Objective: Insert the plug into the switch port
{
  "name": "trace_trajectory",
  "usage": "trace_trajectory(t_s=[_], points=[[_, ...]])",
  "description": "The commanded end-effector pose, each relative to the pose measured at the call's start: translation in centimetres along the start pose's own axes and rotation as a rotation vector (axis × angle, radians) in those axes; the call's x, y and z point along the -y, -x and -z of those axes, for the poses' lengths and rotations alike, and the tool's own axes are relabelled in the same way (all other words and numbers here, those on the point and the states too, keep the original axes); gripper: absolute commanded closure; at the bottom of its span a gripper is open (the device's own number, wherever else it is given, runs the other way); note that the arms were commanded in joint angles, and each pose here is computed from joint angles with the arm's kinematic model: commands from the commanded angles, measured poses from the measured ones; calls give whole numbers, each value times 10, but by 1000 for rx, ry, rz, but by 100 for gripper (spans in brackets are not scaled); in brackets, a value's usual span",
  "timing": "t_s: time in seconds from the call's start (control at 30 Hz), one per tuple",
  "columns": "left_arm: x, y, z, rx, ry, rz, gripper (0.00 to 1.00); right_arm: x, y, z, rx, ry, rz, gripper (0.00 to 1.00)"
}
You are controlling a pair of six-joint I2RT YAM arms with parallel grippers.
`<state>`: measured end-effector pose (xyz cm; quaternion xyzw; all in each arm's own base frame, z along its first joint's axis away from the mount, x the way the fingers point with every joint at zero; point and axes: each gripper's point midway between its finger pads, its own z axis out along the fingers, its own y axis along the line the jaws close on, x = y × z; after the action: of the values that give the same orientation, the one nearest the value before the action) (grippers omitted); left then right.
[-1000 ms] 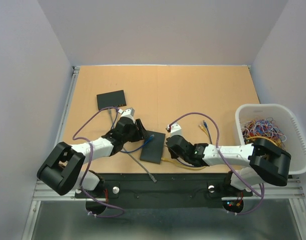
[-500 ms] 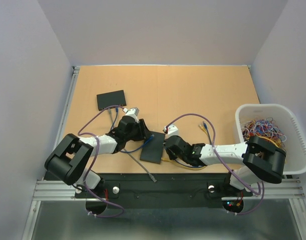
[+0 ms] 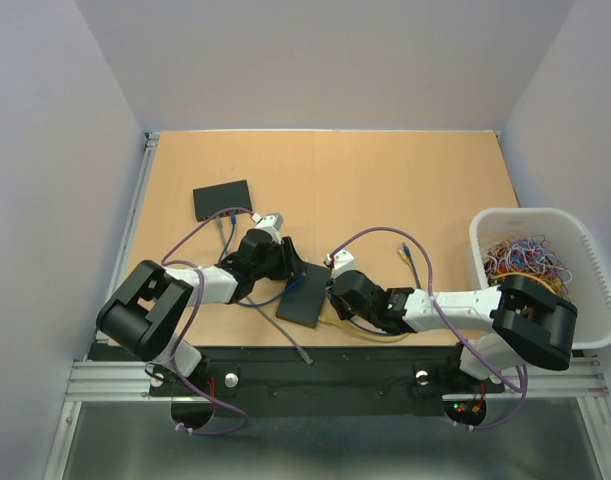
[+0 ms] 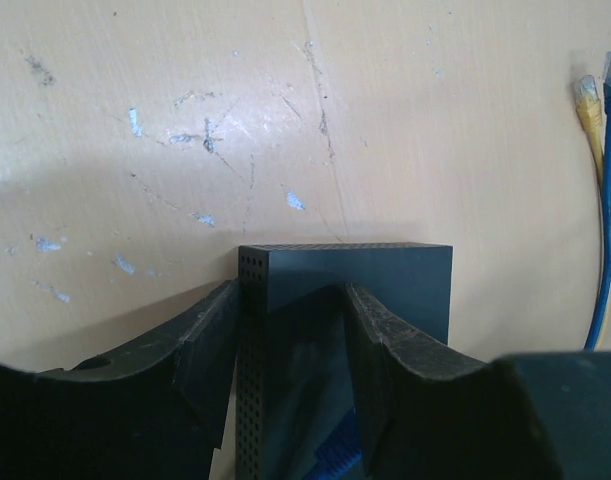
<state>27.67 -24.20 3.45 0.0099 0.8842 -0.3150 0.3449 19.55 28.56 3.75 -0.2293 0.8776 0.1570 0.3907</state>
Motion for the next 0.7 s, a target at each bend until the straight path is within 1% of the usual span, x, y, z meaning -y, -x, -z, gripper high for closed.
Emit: trace_trajectory(t_s=[0.0, 0.23, 0.5, 0.67], points=[[17, 17, -5, 28, -59, -48, 46, -31, 29, 7, 99, 144, 8, 99], [27, 17, -13, -10, -106, -62, 49, -36, 16, -1, 70, 157, 25, 100], [26, 9, -16, -45, -116, -72, 49, -35, 15, -3, 87, 154, 25, 100], [28, 8, -19, -58, -131, -82, 50, -39, 18, -1, 110, 191, 32, 100]])
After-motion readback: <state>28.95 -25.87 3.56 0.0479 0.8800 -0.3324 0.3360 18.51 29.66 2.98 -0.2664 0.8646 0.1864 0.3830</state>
